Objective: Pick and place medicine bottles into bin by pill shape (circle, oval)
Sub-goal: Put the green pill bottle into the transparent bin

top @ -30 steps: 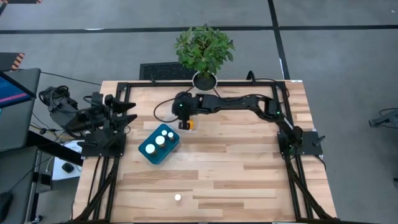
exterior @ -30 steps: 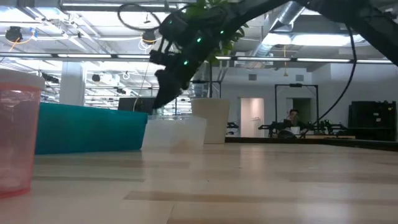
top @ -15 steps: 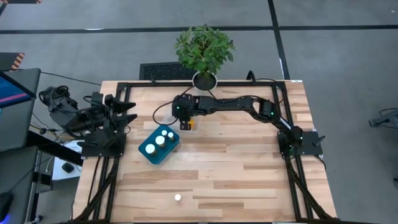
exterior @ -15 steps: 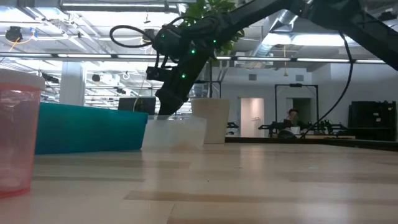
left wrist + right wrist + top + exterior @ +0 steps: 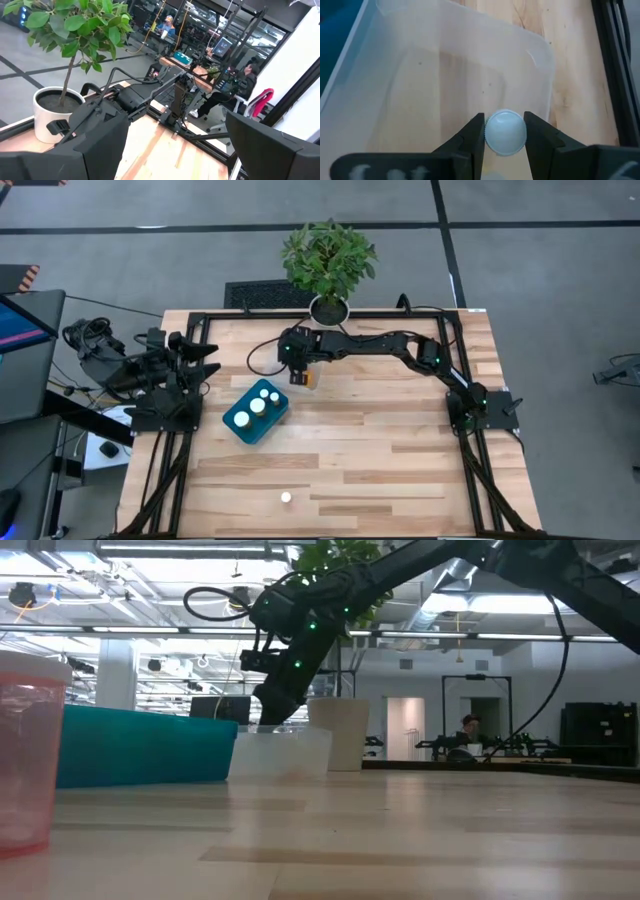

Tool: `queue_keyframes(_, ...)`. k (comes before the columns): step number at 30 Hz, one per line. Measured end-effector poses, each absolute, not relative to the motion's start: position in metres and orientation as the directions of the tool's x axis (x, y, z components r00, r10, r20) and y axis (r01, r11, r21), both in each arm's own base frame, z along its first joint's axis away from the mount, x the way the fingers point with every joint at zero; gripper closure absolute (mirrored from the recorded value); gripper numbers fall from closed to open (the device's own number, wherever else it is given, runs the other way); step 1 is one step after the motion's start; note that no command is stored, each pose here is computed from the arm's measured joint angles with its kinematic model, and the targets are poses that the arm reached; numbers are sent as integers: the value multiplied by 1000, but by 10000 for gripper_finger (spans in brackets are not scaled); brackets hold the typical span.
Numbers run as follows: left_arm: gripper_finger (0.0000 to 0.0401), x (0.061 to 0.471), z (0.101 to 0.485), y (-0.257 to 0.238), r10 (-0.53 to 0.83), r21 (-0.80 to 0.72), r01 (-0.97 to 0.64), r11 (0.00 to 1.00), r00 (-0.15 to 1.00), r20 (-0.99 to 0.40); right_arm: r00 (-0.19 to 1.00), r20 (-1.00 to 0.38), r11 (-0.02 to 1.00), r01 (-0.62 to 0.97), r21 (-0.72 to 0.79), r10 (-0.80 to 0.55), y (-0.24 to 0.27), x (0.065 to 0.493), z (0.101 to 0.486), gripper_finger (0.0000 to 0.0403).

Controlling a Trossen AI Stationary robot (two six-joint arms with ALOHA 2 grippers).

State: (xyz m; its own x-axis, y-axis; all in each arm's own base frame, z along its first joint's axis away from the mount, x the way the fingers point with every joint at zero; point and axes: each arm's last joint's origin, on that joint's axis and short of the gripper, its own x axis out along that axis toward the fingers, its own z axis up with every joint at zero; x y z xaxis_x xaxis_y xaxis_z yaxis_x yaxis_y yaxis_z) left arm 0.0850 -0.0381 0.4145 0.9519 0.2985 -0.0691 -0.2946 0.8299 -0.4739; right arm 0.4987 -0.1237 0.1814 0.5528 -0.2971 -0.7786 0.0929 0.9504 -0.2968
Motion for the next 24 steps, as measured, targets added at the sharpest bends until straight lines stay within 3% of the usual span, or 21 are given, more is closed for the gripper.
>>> queue_keyframes(24,73,85,413,-38,299,-451,-302,840,951,-79,572,-760,948,114,-297,-308,-130,499,181,274)
